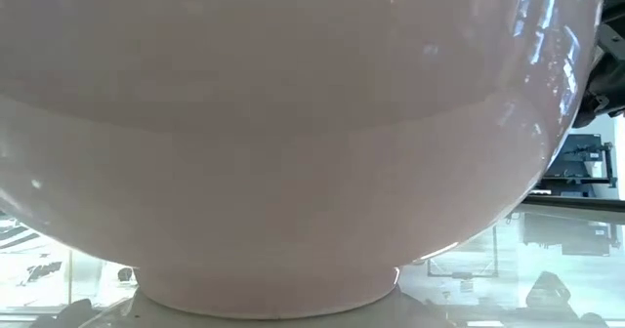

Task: Nest bowls inside each other
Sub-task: Return to Home Position

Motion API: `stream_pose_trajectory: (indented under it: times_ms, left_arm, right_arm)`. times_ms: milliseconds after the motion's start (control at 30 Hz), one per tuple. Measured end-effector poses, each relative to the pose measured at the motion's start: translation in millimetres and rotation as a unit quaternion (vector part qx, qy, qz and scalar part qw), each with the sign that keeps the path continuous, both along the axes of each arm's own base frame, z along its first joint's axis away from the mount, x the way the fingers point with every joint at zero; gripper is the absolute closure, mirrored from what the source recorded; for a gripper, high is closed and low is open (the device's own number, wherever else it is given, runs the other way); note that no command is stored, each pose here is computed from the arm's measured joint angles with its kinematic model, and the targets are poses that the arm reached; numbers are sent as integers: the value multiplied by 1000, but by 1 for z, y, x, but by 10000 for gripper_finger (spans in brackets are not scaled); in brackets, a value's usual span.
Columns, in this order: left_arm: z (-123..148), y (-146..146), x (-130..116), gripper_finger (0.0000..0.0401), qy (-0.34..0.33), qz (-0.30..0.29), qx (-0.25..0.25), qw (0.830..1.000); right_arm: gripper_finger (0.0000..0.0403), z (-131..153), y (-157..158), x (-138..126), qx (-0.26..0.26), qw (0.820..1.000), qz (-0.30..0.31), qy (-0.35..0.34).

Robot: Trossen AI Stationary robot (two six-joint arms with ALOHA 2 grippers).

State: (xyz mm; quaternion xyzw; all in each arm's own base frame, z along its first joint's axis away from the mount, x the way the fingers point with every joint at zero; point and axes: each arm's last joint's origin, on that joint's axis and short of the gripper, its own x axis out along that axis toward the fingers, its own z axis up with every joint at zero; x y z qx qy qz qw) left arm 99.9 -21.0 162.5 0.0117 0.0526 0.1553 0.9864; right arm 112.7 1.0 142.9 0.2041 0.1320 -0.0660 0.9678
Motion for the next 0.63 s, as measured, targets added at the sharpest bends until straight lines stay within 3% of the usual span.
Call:
stream_pose_trajectory:
  times_ms: [633]
  left_arm:
    - [0,0,0,250,0,1,-1,1000]
  right_arm:
    - [365,-1,0,1,-1,1000,0,8]
